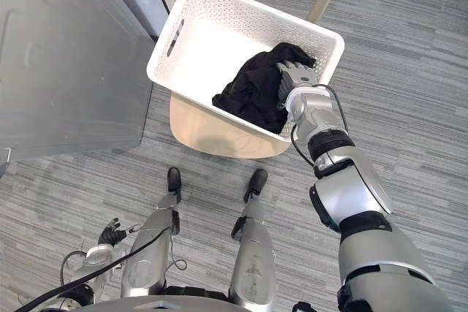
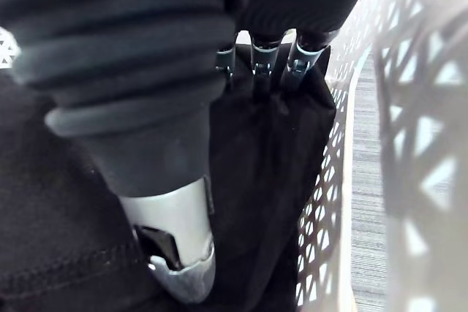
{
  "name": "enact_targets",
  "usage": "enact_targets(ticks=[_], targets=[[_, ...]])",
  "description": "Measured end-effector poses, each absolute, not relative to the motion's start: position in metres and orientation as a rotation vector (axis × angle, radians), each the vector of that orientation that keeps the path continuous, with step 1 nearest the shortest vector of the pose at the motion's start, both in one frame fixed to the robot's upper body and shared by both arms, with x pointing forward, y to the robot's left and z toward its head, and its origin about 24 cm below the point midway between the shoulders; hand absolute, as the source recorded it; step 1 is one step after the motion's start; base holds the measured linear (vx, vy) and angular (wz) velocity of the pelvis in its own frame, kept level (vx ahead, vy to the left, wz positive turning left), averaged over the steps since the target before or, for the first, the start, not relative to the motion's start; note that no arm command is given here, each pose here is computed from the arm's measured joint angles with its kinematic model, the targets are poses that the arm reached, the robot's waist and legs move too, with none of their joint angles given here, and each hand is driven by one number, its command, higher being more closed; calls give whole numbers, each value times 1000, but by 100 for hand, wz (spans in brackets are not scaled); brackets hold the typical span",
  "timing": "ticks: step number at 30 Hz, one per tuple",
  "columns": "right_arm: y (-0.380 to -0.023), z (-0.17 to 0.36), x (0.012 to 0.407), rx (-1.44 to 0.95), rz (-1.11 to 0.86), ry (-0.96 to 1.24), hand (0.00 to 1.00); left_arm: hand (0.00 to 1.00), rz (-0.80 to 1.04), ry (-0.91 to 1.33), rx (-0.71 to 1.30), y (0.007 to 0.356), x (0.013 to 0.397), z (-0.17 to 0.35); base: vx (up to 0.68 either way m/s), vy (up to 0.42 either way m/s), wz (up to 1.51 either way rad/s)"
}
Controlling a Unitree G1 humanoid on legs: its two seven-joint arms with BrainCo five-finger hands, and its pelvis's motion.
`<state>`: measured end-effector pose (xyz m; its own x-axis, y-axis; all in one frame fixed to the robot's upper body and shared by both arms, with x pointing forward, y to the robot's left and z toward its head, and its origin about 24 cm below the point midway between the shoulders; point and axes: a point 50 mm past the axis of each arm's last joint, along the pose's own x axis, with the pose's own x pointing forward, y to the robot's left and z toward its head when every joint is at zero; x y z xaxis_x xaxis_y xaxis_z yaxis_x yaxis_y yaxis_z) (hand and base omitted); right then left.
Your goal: Pick up the laundry basket with both hands and put the clothes into the washing machine.
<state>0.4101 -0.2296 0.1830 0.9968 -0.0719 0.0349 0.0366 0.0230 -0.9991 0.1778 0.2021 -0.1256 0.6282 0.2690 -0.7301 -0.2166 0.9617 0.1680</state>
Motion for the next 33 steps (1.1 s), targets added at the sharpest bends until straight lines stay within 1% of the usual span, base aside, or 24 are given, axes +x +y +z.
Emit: enact_targets(ticks=[11,12,23,33], targets=[[-230,199,414,-1544,-143,8,0,0,277,816,74,200,188,-120,-2,9,4],[-230,198,414,-1544,-143,10,100,0,277,815,72,200,188,-120,-11,12,10],[-235,195,413,-1544,-151,42,100,0,277,799,45,197,195,-117,-7,4,3],[-227,189,415,-1533,-138,47,100,0,269,790,51,196,199,-115,0,0,0]])
